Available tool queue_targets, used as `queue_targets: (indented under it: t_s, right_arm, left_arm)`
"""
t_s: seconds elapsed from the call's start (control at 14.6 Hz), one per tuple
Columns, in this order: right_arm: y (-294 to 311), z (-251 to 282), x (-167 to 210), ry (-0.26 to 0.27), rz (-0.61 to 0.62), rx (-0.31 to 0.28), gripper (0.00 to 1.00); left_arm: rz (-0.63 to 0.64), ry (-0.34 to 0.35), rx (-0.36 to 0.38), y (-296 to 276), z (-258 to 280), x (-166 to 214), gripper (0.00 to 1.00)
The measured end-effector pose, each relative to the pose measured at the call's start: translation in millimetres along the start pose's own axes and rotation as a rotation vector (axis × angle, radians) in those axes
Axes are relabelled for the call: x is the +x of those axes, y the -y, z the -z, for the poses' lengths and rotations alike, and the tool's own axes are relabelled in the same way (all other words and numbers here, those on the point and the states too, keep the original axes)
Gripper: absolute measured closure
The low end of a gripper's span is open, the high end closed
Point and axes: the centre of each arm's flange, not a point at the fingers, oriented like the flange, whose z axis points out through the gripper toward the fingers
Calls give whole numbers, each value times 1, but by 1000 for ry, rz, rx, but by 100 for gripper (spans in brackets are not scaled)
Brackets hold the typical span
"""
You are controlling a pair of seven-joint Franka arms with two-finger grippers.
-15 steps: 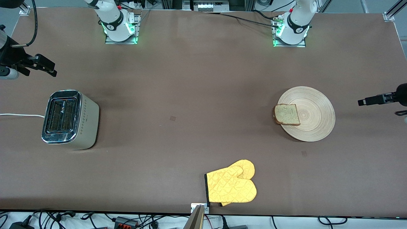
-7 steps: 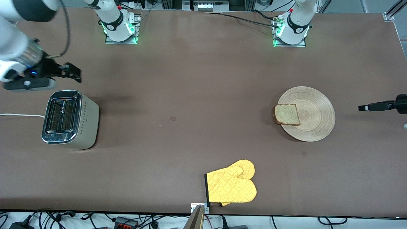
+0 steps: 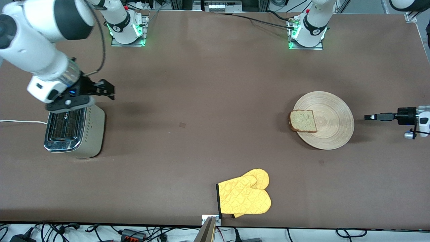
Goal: Move plate and put bread in toaster
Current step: 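Reach the left gripper to the plate rim while the right gripper nears the toaster, then grasp the rim of the wooden plate with the left gripper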
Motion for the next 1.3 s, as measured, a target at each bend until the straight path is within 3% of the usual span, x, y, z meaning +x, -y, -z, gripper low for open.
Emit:
queue_targets:
  t_s: [0.27,0.48,0.62,0.68,0.89,1.03,1.23,1.3]
  right_arm:
    - [35,17,10,-45,61,1,0]
    - [34,7,17,-53,58,1,0]
    - [32,-6,24,-52,54,0,0]
    - [33,-12,25,-43,55,0,0]
    - [37,-19,27,-32,62,1,0]
    - [43,-19,26,-33,72,1,0]
    - [48,-19,26,-34,79,2,0]
    - [48,-19,26,-35,79,2,0]
  left_arm:
    - [-73,5,-107,19,-40,4,1]
    - [-137,9,-128,28,-55,4,7]
    - [-179,7,-130,32,-60,5,26]
    - [-207,6,-131,33,-62,5,26]
    - [-304,4,-138,35,-67,6,49]
    - [-322,6,-142,37,-70,6,55]
    - [-329,6,-142,37,-71,6,87]
    - [-330,3,-155,34,-69,6,91]
